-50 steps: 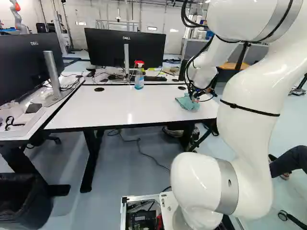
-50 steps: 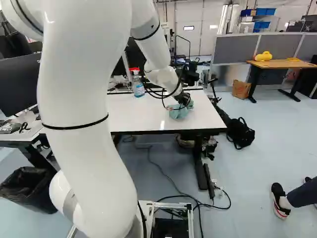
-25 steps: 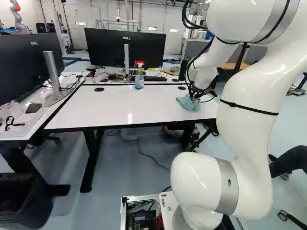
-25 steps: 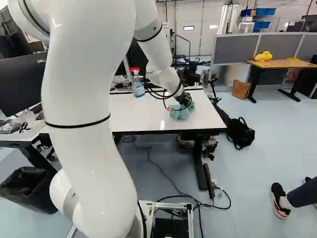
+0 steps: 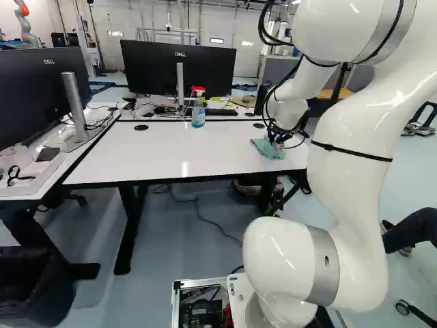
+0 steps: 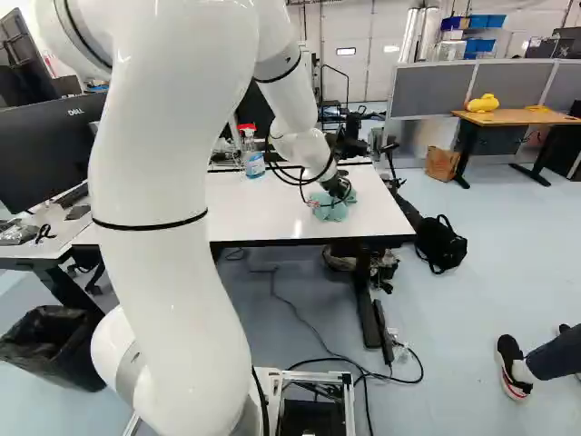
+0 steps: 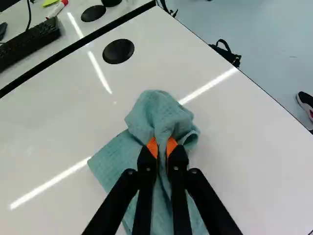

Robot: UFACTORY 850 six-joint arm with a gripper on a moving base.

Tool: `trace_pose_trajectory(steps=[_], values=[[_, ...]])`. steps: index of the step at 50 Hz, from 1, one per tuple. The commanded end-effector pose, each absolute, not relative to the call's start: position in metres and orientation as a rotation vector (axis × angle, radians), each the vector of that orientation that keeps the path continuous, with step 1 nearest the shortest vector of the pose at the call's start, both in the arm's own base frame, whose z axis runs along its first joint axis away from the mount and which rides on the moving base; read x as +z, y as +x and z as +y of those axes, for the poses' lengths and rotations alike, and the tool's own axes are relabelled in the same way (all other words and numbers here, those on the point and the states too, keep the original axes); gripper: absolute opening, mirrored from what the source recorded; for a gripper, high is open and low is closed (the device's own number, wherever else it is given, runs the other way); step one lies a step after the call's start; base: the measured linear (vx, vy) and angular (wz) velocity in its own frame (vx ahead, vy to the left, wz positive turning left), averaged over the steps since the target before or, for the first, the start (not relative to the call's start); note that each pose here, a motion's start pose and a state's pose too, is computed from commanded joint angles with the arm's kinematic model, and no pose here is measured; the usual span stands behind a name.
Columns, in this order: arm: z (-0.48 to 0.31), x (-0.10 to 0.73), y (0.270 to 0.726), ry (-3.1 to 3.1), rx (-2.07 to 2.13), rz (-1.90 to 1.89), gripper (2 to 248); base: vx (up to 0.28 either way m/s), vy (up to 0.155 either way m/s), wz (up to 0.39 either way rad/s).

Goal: Clean the table with the green towel

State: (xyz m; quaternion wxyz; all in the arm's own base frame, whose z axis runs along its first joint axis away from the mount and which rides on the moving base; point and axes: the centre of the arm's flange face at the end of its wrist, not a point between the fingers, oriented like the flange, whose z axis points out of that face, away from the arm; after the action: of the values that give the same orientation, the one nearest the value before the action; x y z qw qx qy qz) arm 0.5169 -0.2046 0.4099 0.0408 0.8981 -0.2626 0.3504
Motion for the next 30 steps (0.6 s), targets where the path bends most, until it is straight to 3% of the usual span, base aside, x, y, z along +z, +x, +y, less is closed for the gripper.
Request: trace_pose_trajectory(steps=[30], values=[[-0.2038,0.4092,0.5115,2.761,1.051,-0.81,40,0.0,0.0,0.0]])
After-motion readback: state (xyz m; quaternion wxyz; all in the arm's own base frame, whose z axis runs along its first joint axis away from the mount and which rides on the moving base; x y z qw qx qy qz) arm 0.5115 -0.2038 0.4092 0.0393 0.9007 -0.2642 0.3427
